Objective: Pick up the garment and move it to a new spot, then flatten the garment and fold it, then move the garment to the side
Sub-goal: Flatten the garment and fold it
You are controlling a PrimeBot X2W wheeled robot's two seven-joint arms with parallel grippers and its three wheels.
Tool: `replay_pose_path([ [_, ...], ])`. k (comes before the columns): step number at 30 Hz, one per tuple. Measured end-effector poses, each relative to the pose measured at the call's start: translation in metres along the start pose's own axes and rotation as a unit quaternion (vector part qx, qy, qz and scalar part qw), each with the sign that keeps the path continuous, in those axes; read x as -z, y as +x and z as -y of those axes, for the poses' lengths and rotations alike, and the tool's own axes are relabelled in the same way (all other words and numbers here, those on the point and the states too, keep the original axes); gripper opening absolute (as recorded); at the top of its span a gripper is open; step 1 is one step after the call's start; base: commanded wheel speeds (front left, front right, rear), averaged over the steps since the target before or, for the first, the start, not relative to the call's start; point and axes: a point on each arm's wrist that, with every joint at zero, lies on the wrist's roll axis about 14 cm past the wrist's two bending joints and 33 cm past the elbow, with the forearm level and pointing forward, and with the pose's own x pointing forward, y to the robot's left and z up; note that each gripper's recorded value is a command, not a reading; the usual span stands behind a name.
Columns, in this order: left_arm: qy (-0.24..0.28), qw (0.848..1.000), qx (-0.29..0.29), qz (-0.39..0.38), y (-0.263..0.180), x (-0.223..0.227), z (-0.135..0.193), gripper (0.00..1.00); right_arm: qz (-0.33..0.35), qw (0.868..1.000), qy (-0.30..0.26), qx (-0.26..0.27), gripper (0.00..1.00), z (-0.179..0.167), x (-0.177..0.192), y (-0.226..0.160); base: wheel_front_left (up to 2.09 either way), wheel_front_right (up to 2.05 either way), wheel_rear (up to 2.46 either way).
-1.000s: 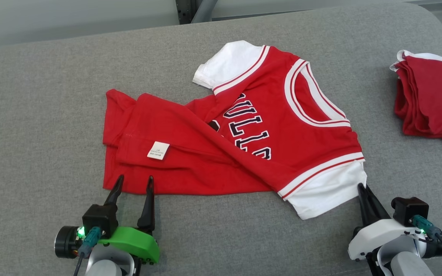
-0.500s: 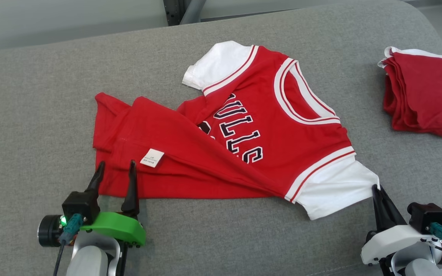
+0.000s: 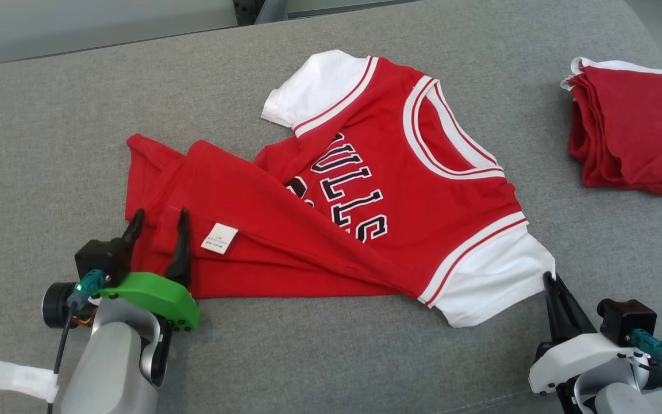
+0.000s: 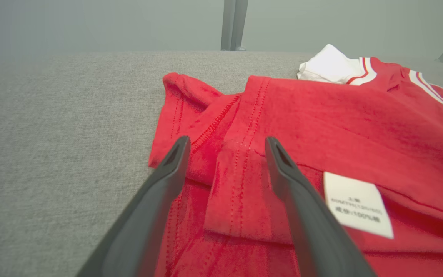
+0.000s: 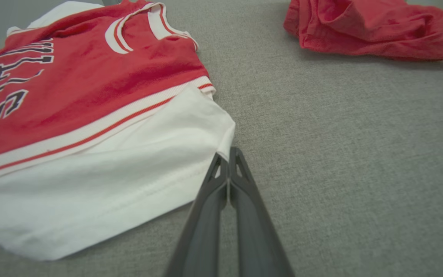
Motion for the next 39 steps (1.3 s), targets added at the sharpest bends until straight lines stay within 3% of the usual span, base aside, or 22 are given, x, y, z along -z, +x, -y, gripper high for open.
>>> replay_pose_path([
  [17,-0.025,0.997,0.032,-0.059,0.012,0.019,0.009,1.00,0.000,1.000,0.003,-0.010,0.00,-0.008,0.000,0.003,0.00,0.00,0.00],
  [39,0.011,0.983,0.077,-0.168,0.015,0.016,0.015,1.00,0.003,1.000,0.008,-0.018,0.00,-0.015,-0.001,0.000,0.00,0.00,0.00],
])
